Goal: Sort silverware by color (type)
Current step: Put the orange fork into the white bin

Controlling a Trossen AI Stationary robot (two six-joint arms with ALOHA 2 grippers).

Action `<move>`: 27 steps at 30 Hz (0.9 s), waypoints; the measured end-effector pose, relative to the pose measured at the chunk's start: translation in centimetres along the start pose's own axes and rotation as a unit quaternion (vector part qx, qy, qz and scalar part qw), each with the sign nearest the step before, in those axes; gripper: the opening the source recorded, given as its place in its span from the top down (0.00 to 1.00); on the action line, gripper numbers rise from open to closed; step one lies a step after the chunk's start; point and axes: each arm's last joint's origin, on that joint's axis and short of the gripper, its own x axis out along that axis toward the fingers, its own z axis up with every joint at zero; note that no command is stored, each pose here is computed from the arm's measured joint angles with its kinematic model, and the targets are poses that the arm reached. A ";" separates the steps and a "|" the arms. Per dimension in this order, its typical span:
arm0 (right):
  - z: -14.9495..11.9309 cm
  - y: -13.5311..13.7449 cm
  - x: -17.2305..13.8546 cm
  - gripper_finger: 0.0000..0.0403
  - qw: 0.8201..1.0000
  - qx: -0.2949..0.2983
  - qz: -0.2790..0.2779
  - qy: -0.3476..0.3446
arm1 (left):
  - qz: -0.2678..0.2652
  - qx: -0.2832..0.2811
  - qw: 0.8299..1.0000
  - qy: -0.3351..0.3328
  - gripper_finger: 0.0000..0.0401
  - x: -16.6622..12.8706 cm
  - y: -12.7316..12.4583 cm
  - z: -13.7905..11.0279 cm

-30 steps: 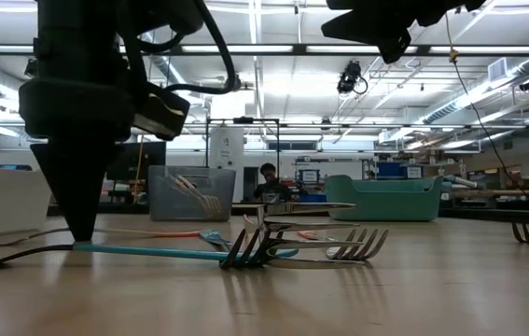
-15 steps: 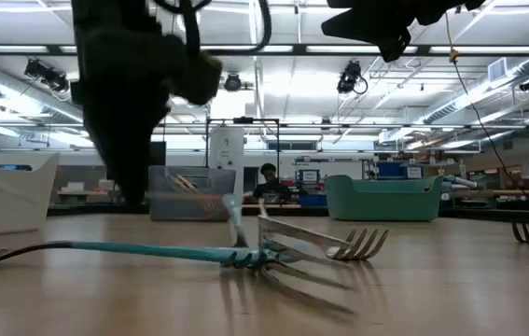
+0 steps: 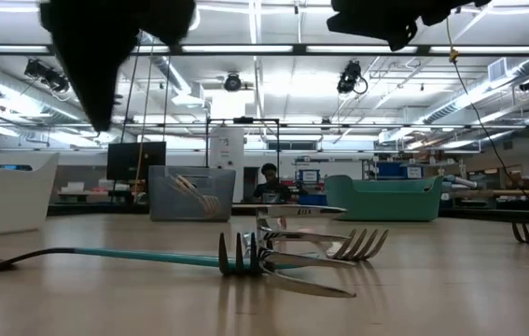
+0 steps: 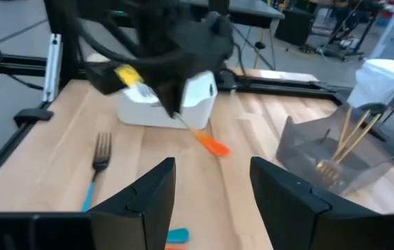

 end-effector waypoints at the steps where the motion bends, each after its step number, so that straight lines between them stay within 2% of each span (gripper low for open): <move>1: 0.1 -0.2 0.1 0.51 1.000 -0.001 -0.003 -0.004 | 0.002 -0.001 1.000 -0.003 0.95 -0.3 0.0 -0.4; 7: 0.5 -1.2 0.8 0.51 1.000 -0.006 -0.010 -0.018 | 0.026 0.005 0.999 -0.022 0.95 -1.8 -0.2 -3.1; 20: 0.4 -1.8 1.1 0.51 1.000 -0.005 -0.011 -0.010 | 0.081 0.063 0.992 -0.074 0.95 -3.9 -0.3 -8.9; 27: 0.2 -1.8 1.1 0.51 1.000 0.006 -0.010 -0.003 | 0.107 0.068 0.981 -0.147 0.95 -4.9 0.1 -11.1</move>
